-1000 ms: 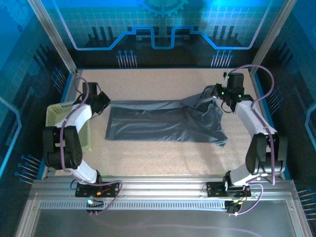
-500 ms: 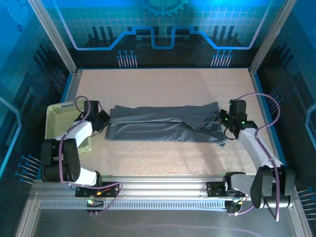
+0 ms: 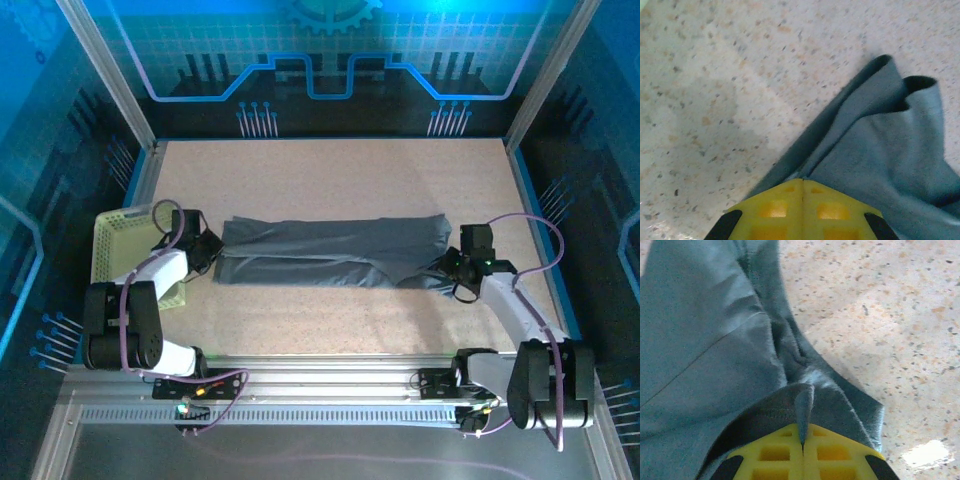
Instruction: Fold the inside-out t-shirt
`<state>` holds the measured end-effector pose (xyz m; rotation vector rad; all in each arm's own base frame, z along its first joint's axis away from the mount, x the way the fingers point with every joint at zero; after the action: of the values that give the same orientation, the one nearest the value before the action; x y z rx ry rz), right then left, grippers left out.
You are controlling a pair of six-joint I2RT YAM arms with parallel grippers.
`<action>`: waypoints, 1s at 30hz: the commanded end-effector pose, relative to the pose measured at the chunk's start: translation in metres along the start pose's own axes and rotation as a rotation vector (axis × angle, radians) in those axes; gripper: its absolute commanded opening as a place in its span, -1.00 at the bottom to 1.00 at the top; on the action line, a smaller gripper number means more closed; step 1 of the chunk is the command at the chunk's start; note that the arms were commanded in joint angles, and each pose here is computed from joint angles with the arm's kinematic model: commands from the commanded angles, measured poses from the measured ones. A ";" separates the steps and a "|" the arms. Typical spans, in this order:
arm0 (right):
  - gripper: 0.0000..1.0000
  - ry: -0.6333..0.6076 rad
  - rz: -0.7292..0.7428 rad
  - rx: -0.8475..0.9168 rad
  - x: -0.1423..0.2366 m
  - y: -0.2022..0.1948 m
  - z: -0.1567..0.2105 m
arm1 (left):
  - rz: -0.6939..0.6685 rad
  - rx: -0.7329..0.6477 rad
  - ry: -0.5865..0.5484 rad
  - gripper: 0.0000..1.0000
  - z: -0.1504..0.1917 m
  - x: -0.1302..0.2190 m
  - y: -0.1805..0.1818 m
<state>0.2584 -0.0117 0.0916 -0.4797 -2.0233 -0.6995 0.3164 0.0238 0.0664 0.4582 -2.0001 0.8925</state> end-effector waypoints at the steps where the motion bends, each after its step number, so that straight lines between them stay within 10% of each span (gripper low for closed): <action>1: -1.00 -0.010 0.085 -0.059 -0.004 -0.016 -0.003 | 0.008 0.046 0.019 -1.00 0.009 0.002 0.008; 8: -0.99 0.022 0.165 -0.083 -0.006 -0.025 0.000 | 0.004 0.087 0.052 -0.67 0.027 0.000 0.020; 14: 0.29 -0.093 0.198 -0.051 0.035 -0.018 -0.032 | 0.025 0.039 -0.033 -0.13 -0.002 0.039 -0.002; 22: 0.48 -0.170 -0.184 0.172 0.068 0.082 -0.062 | 0.253 -0.239 -0.112 0.02 -0.027 0.085 -0.117; 30: 0.45 0.051 -0.263 0.171 -0.015 0.148 -0.059 | 0.273 -0.235 0.078 0.02 0.001 -0.005 -0.152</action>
<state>0.3748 0.0462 0.1577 -0.1759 -2.1399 -0.6328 0.4077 -0.0746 0.1536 0.0222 -2.1780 0.7831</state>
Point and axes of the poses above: each hand's point on the last joint's axis, 136 mm out from that joint toward the fingers, its own x axis back along the fingers, its own y axis along the line the jaws close on, z = x × y, the point moved 3 cm from there along x, back along the fingers, and after that the axes turned 5 degrees about -x, right-handed, at the moved point
